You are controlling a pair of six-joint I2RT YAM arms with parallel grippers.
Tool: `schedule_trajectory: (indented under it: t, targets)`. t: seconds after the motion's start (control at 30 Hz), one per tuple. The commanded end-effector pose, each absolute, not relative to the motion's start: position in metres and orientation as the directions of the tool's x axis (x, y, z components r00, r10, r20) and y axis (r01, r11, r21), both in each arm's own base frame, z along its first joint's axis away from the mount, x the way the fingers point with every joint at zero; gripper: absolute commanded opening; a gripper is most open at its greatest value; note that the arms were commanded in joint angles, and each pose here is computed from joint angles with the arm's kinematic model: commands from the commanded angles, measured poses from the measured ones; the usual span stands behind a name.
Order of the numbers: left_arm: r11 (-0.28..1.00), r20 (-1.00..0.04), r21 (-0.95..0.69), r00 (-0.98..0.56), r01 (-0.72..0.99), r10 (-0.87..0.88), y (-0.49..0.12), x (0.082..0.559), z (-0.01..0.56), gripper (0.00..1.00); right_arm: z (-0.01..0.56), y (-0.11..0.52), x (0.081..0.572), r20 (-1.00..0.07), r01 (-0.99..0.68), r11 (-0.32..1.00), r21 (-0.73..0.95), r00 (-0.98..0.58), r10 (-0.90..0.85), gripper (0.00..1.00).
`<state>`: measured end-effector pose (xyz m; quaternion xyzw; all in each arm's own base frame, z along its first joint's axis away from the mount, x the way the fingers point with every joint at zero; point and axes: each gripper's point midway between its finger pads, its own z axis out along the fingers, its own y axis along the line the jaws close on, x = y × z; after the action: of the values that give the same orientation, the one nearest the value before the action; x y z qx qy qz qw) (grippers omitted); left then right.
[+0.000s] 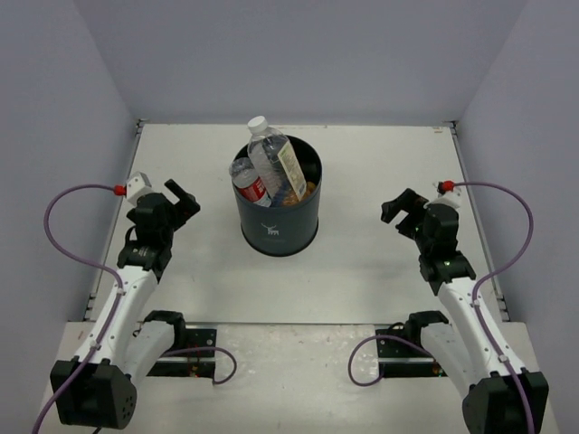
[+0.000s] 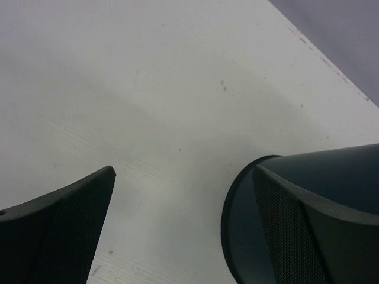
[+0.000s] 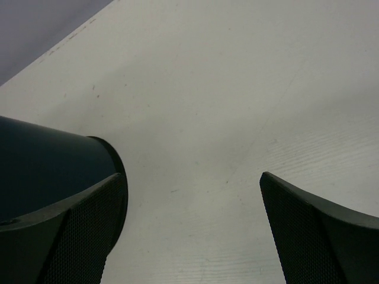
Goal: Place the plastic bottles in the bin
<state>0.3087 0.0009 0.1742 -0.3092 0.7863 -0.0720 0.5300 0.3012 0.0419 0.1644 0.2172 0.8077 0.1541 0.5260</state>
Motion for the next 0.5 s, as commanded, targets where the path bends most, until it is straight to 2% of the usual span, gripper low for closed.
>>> schedule_trajectory:
  t: [0.0,0.47]
  targets:
    - [0.815,-0.792,-0.488,-0.234,-0.314,-0.564,-0.007,0.315,0.184,1.0,0.2,0.044,0.305,-0.832,0.086,0.864,0.497,-0.235,0.502,0.99]
    - [0.812,-0.79,-0.495,-0.23,-0.309,-0.569,-0.007,0.311,0.185,1.0,0.218,0.044,0.294,-0.832,0.059,0.85,0.523,-0.183,0.524,0.99]
